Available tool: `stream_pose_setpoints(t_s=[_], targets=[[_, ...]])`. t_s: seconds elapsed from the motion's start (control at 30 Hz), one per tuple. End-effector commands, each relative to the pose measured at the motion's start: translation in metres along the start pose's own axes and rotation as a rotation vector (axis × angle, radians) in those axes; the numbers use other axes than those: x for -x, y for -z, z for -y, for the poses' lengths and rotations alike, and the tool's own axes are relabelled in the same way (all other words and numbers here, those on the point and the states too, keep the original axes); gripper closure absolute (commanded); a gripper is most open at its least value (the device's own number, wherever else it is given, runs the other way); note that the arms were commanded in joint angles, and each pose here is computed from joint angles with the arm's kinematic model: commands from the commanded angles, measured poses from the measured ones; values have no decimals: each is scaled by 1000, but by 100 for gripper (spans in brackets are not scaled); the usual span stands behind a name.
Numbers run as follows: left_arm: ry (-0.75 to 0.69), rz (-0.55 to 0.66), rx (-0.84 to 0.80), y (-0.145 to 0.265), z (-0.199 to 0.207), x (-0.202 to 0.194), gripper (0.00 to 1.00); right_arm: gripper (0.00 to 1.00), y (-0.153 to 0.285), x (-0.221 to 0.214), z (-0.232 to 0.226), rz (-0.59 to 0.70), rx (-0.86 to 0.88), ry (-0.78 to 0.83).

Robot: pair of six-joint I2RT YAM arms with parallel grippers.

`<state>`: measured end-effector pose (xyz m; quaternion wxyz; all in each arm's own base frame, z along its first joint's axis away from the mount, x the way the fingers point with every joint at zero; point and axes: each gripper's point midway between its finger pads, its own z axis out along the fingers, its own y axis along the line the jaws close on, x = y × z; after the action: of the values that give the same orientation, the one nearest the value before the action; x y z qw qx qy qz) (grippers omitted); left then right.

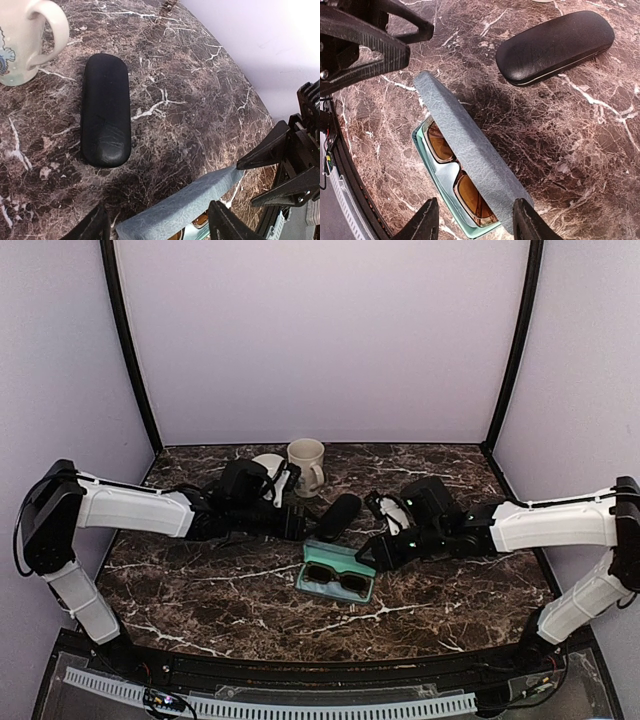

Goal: Organize the sunglasses
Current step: Adjust the sunglasses in the sunglasses case.

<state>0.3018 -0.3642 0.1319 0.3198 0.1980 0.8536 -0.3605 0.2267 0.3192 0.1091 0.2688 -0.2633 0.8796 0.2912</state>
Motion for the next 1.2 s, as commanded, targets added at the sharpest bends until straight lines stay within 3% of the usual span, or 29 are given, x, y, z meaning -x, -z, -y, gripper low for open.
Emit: stream_pose_setpoints(t_s=[0.0, 0.3, 0.53, 0.77, 0.97, 1.17], targets=[[-20, 21, -43, 3, 8, 6, 32, 49, 2, -2, 9, 6, -37, -17], [-44, 44, -6, 6, 0, 5, 32, 45, 33, 8, -22, 113, -68, 168], [-30, 38, 9, 2, -5, 8, 33, 49, 4, -10, -53, 27, -82, 338], [28, 50, 83, 14, -26, 8, 34, 52, -35, -19, -52, -65, -184, 468], [36, 65, 112, 26, -33, 6, 34, 39, -48, -23, -38, -144, -343, 569], [39, 57, 106, 28, -34, 3, 34, 35, -50, -32, -27, -213, -403, 592]])
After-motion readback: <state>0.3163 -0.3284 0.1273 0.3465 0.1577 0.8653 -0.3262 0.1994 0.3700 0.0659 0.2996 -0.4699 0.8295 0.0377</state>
